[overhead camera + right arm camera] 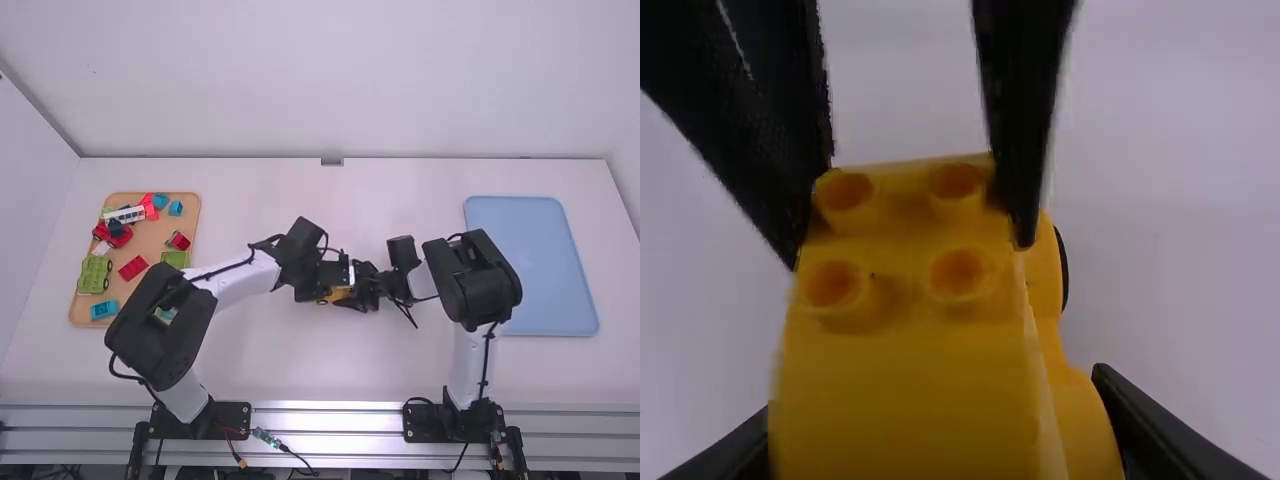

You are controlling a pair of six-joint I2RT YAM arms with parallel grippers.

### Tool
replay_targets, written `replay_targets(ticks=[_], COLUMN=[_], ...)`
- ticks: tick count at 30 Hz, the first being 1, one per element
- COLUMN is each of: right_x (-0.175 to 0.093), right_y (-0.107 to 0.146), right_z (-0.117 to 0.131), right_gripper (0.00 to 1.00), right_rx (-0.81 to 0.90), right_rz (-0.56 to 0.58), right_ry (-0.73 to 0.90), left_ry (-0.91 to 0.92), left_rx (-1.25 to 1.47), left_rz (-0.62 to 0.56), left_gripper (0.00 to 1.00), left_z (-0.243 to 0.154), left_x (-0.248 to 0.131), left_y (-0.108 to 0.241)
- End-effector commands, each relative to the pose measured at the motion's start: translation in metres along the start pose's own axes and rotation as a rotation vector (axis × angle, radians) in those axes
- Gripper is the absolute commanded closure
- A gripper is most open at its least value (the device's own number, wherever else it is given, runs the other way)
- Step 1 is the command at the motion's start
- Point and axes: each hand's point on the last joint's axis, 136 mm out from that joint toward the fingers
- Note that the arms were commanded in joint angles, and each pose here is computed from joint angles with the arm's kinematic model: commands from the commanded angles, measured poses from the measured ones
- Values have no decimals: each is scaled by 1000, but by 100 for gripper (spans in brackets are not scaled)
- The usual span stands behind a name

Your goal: Assemble lego blocks to make yellow taxi

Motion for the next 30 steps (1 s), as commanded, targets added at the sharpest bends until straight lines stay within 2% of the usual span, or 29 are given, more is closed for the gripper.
replay_targets(ticks=[1,16,22,25,30], right_x=[3,1,1,1,1], right_y=[-2,7,8,9,10], right_z=[2,22,23,25,32], right_gripper=[54,55,56,55,58], right_rx=[22,-81,-82,-70,-103], right_rz=[-8,1,3,6,4], right_ry=[-17,-40,-42,-49,-72], left_ry=[-22,-13,-11,-48,7], left_rx=[-91,-67,-69,-75,-74], left_rz=[73,107,117,160,98], left_gripper=[99,99,99,99,99], left_z=[-1,-4,0,7,1], left_x=[13,14,16,17,17], left_y=[20,30,36,46,32])
Point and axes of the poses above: each hand's point on the last joint's axis, 136 mm out from that joint toward the fingers, its own x axis out along the fingers, its own z axis along the line the jaws close on, y = z × x, and after that the axes turned 5 degrees about -x, right-handed
